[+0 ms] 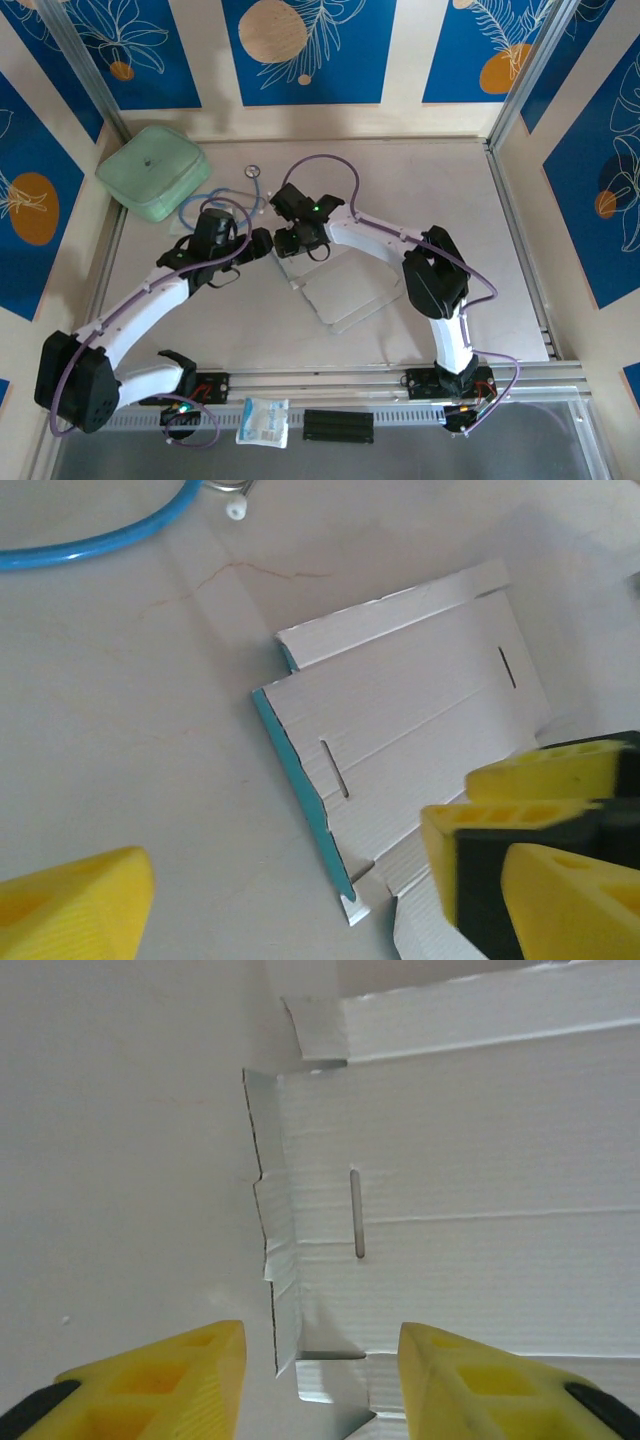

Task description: Fold the paper box

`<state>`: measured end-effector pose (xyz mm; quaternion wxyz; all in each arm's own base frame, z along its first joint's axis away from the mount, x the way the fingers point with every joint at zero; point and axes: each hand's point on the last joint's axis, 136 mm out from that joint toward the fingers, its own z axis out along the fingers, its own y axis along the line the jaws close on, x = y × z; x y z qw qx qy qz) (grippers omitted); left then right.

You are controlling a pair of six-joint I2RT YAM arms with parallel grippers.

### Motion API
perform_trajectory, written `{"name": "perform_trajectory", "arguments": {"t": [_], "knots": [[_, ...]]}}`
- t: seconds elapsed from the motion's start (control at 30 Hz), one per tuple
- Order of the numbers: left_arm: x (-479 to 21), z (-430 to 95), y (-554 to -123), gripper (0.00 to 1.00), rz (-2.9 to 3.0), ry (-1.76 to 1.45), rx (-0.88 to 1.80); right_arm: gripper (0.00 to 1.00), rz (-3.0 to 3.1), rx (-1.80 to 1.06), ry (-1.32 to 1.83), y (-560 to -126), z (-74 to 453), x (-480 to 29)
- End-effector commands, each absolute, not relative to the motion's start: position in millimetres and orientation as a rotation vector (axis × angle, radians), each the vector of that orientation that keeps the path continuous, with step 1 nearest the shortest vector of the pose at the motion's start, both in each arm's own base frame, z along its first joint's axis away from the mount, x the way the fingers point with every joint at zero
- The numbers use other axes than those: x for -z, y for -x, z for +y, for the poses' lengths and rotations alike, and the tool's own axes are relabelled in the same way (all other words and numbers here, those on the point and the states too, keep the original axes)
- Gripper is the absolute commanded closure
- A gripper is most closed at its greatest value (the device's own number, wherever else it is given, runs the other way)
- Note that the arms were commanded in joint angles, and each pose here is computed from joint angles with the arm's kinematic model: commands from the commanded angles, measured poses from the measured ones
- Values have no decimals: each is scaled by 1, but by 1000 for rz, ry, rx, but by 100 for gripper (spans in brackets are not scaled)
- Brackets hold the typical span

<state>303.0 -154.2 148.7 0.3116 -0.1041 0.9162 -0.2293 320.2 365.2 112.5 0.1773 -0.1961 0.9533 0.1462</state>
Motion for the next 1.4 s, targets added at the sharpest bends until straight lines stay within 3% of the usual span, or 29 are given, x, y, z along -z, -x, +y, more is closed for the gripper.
{"name": "perform_trajectory", "arguments": {"t": [0.0,0.1,0.3,0.57,0.63,0.87,0.97,1.13,1.17,1.2,1.23,1.37], "knots": [[-153,-151,-311,21,2443,332,575,54,2611,-590,463,-324,348,-166],[-142,-163,-319,29,2512,344,597,49,2594,-640,440,-317,319,-180],[-108,-194,-333,32,2600,456,749,36,2589,-641,359,-302,266,-188],[-59,-210,-339,35,2679,515,767,29,2539,-648,283,-287,229,-200],[-53,-219,-339,42,2698,494,799,28,2536,-646,271,-286,224,-201],[-41,-229,-342,79,2716,455,814,28,2504,-639,259,-289,213,-211],[-56,-230,-349,90,2670,285,790,29,2428,-645,316,-296,209,-229],[-103,-240,-363,98,2435,-215,750,27,2115,-679,674,-296,225,-272],[-113,-242,-364,100,2371,-319,734,22,2014,-683,795,-290,232,-280],[-123,-244,-364,100,2297,-415,720,8,1914,-661,916,-283,237,-284],[-130,-246,-362,100,2224,-508,706,3,1836,-632,1017,-277,241,-284],[-161,-247,-348,100,1897,-757,632,5,1650,-573,1374,-257,249,-275]]}}
